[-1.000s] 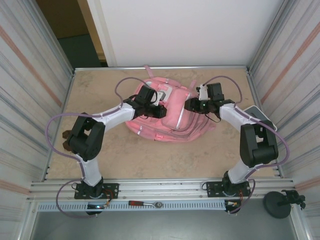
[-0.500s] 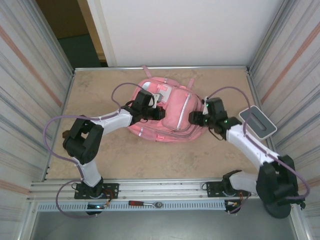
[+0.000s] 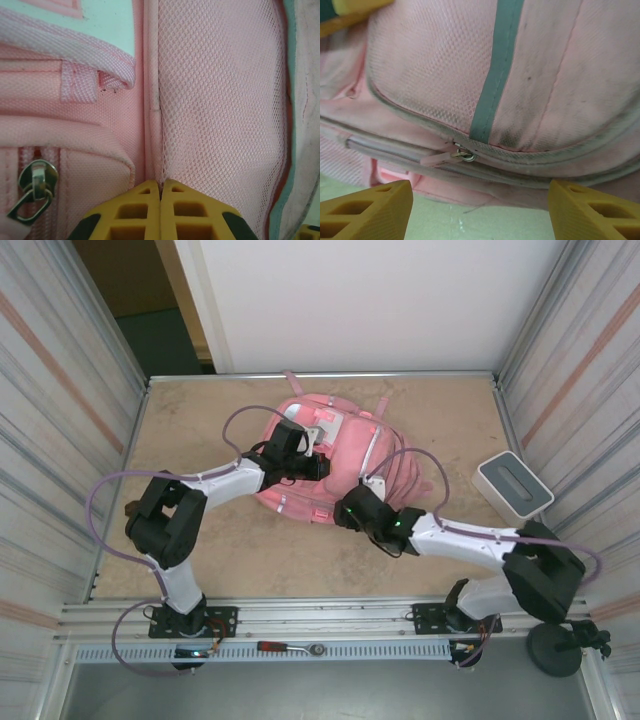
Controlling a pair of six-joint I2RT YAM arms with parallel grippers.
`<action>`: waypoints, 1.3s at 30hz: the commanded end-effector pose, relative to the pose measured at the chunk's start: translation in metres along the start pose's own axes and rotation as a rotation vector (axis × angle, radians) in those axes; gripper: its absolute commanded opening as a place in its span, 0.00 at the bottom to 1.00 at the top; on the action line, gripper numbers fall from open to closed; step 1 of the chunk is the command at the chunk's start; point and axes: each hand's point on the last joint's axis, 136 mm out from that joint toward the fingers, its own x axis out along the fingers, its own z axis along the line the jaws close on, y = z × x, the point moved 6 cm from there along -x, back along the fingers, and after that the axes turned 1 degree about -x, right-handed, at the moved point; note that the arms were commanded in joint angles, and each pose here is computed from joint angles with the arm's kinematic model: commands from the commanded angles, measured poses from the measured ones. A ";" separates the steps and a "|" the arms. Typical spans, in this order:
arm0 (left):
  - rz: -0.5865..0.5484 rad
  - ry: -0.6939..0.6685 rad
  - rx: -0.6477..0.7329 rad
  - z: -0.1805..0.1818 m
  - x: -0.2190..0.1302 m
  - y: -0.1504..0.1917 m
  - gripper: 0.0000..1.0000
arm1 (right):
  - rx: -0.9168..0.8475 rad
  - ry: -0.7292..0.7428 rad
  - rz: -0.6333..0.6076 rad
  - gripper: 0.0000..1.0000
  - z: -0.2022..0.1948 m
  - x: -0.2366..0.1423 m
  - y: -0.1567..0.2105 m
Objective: Pack books, pencil case, and school supplies into a backpack
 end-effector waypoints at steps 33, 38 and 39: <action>0.184 -0.086 -0.040 0.021 -0.001 0.051 0.05 | 0.004 0.163 -0.125 0.22 0.009 0.028 0.006; 0.183 -0.085 -0.037 0.020 -0.002 0.051 0.05 | -0.018 0.182 -0.129 0.20 0.007 0.026 0.005; 0.182 -0.085 -0.037 0.020 -0.002 0.051 0.05 | -0.020 0.185 -0.128 0.19 0.007 0.026 0.006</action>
